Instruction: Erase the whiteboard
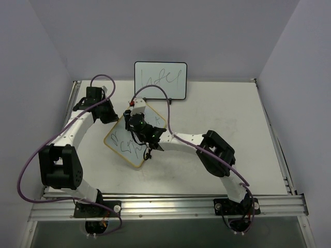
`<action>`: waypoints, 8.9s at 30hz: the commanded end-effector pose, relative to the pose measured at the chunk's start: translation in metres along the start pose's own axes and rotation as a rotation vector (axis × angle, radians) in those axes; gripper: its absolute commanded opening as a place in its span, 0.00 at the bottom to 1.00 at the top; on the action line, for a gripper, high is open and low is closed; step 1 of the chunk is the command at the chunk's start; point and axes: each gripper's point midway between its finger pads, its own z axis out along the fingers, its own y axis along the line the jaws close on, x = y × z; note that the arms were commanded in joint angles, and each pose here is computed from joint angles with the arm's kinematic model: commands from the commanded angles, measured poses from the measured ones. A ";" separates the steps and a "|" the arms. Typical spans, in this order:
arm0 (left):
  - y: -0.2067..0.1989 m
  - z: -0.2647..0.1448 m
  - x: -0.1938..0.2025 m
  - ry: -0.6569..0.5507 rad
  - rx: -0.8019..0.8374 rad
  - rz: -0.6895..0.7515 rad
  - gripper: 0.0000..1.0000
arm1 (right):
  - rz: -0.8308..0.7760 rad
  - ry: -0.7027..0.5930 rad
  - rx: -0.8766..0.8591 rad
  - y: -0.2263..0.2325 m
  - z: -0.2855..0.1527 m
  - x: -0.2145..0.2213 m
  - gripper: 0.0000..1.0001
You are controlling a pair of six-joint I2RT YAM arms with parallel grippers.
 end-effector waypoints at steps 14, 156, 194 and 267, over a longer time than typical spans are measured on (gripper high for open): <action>-0.033 -0.004 0.013 0.059 0.098 0.041 0.02 | 0.090 0.118 0.109 -0.077 0.024 0.039 0.00; -0.068 -0.008 0.034 -0.292 0.468 0.139 0.02 | 0.181 0.360 -0.008 -0.103 -0.030 0.048 0.00; -0.063 0.000 0.057 -0.293 0.271 0.343 0.02 | 0.421 0.435 -0.118 -0.116 0.042 0.018 0.00; -0.062 0.003 0.070 -0.301 0.189 0.411 0.02 | 0.500 0.484 -0.190 -0.112 0.019 0.034 0.00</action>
